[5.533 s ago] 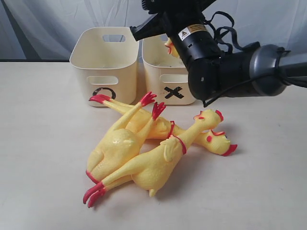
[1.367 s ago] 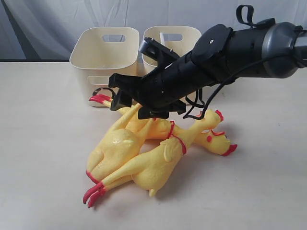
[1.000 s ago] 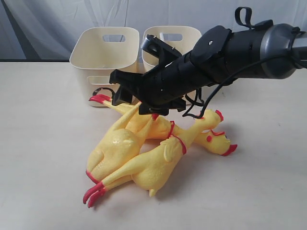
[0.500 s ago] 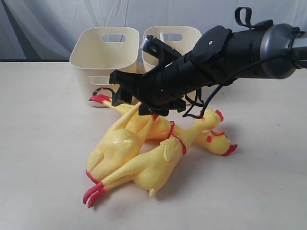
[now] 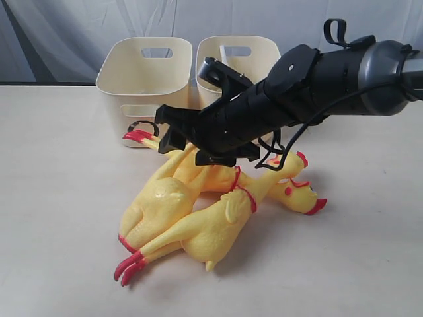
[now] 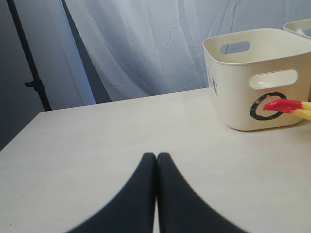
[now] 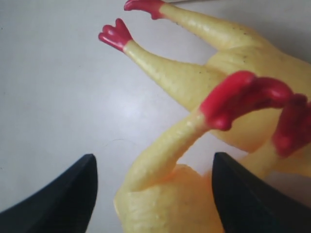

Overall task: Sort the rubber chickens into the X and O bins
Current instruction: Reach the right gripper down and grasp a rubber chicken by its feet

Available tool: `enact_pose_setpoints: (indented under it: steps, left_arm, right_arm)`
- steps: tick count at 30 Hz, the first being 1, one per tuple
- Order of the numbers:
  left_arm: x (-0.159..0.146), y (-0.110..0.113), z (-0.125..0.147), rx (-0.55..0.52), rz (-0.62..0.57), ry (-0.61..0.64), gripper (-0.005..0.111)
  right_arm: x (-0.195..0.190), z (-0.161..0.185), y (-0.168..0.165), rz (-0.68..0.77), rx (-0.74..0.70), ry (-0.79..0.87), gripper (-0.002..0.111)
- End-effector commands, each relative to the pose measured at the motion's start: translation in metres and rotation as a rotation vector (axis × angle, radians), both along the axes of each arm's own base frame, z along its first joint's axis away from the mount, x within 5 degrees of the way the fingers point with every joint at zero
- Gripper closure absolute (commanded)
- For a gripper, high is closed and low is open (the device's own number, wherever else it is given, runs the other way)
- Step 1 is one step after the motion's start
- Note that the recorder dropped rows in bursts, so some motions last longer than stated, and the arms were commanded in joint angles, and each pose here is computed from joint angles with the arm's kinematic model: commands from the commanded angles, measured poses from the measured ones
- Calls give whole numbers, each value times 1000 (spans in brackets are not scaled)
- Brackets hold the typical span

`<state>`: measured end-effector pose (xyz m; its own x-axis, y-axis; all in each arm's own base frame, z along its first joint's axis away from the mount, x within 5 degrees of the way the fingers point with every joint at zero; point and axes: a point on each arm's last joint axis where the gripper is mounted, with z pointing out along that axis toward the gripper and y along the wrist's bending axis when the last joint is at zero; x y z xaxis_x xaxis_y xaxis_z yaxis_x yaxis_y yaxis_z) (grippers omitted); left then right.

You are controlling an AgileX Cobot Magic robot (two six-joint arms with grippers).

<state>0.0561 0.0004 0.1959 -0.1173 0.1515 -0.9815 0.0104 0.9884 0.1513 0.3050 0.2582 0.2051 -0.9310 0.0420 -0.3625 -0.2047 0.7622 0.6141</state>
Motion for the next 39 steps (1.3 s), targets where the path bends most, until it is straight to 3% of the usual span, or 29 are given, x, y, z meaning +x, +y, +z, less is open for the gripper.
enact_pose_setpoints:
  steps: [1, 11, 32, 35, 39]
  left_arm:
    - [0, 0, 0, -13, -1, -14, 107]
    - [0, 0, 0, -13, -1, -14, 107]
    - [0, 0, 0, -13, -1, -14, 107]
    - [0, 0, 0, -13, -1, -14, 107]
    - [0, 0, 0, -13, -1, -14, 107]
  right_arm:
    - [3, -1, -2, -23, 1, -15, 45]
    - [8, -23, 1, -66, 1, 44, 45]
    - [16, -28, 1, -149, 12, 18, 45]
    - [17, -29, 1, -152, 11, 16, 55]
    - [18, -29, 0, -168, 19, 15, 78]
